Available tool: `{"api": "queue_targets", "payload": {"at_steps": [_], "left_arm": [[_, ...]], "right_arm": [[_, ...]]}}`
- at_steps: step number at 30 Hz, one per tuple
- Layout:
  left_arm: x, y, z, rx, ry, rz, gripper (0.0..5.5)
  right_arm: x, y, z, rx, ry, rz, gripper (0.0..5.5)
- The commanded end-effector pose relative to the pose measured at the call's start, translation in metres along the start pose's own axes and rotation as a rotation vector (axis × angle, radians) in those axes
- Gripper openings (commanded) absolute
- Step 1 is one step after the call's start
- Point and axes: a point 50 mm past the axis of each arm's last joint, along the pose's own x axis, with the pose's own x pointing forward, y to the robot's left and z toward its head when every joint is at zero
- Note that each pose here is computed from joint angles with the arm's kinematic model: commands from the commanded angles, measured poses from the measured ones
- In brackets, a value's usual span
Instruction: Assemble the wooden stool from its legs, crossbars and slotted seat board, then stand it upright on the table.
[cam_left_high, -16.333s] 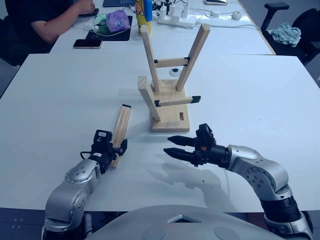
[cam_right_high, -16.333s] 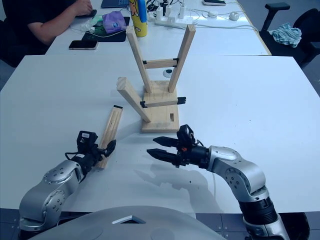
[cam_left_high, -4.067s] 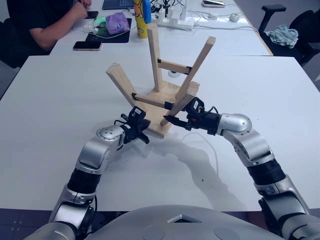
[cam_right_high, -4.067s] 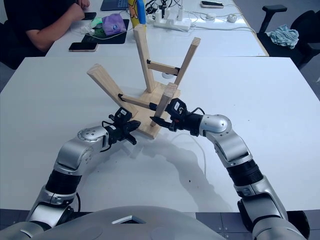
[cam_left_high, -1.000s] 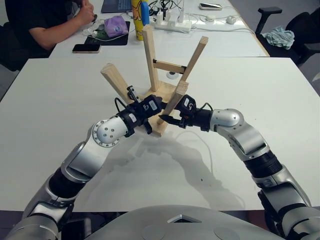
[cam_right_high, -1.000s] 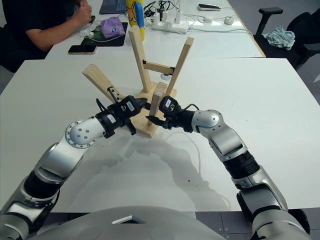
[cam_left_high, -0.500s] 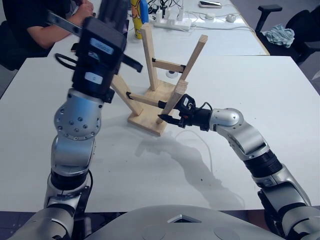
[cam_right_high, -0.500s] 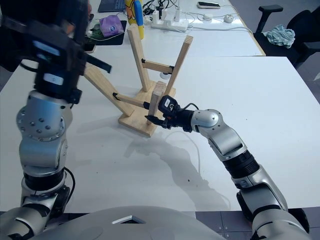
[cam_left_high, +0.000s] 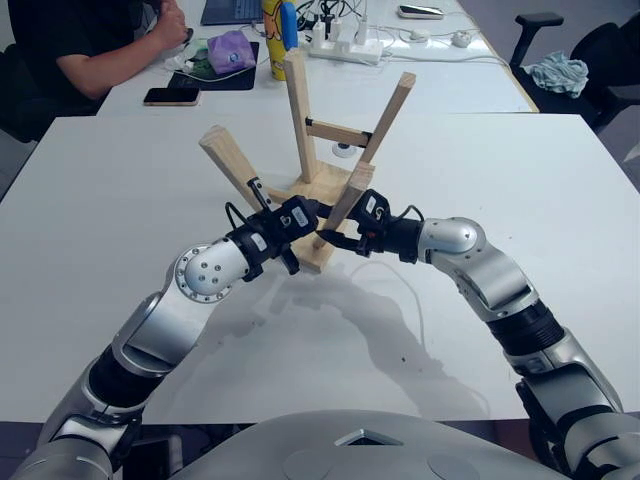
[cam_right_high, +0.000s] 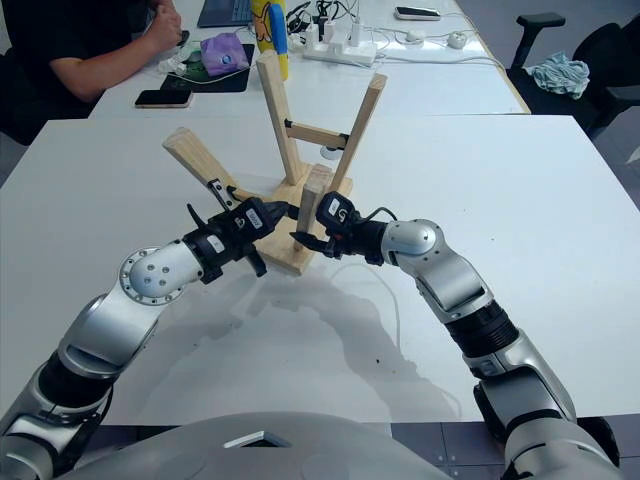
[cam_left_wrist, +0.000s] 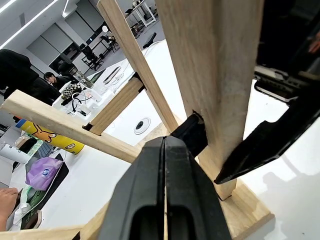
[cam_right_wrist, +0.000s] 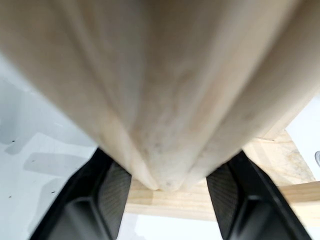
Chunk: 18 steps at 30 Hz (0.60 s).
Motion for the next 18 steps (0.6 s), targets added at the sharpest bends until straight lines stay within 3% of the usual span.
{"api": "queue_targets", "payload": {"at_steps": [1,3,5,7,9,10,11,12,13,15,16,18], "left_arm": [[0.0,0.034,0.012,-0.052,-0.177,0.308,0.0],[-0.025,0.058,0.058,0.073,-0.463,0.547,0.0],[-0.048,0.071,0.083,0.183,-0.613,0.731,0.0],[-0.059,0.077,0.093,0.247,-0.668,0.831,0.0],[-0.05,0.074,0.088,0.251,-0.636,0.794,0.0],[-0.027,0.068,0.067,0.16,-0.489,0.651,0.0],[0.005,0.046,0.028,0.0,-0.248,0.39,0.0],[0.02,0.019,-0.004,-0.055,-0.072,0.183,0.0],[0.02,-0.021,-0.044,-0.183,0.176,-0.076,0.0],[-0.018,-0.089,-0.089,-0.197,0.516,-0.552,0.0],[-0.038,-0.108,-0.097,-0.253,0.612,-0.684,0.0],[-0.048,-0.112,-0.1,-0.264,0.646,-0.721,0.0]], "right_arm": [[-0.011,0.034,-0.092,0.22,0.487,0.088,2.04],[-0.01,0.034,-0.092,0.218,0.488,0.089,2.04],[-0.01,0.035,-0.093,0.219,0.488,0.09,2.04],[-0.01,0.035,-0.093,0.219,0.487,0.091,2.04],[-0.009,0.036,-0.093,0.22,0.486,0.093,2.04],[-0.009,0.037,-0.093,0.219,0.486,0.094,2.04],[-0.009,0.037,-0.093,0.219,0.485,0.095,2.04],[-0.009,0.037,-0.092,0.221,0.483,0.092,2.04],[-0.008,0.037,-0.091,0.218,0.481,0.097,2.04],[-0.007,0.038,-0.09,0.219,0.477,0.102,2.04],[-0.006,0.039,-0.09,0.218,0.476,0.104,2.04],[-0.004,0.039,-0.089,0.223,0.466,0.095,2.04]]}}
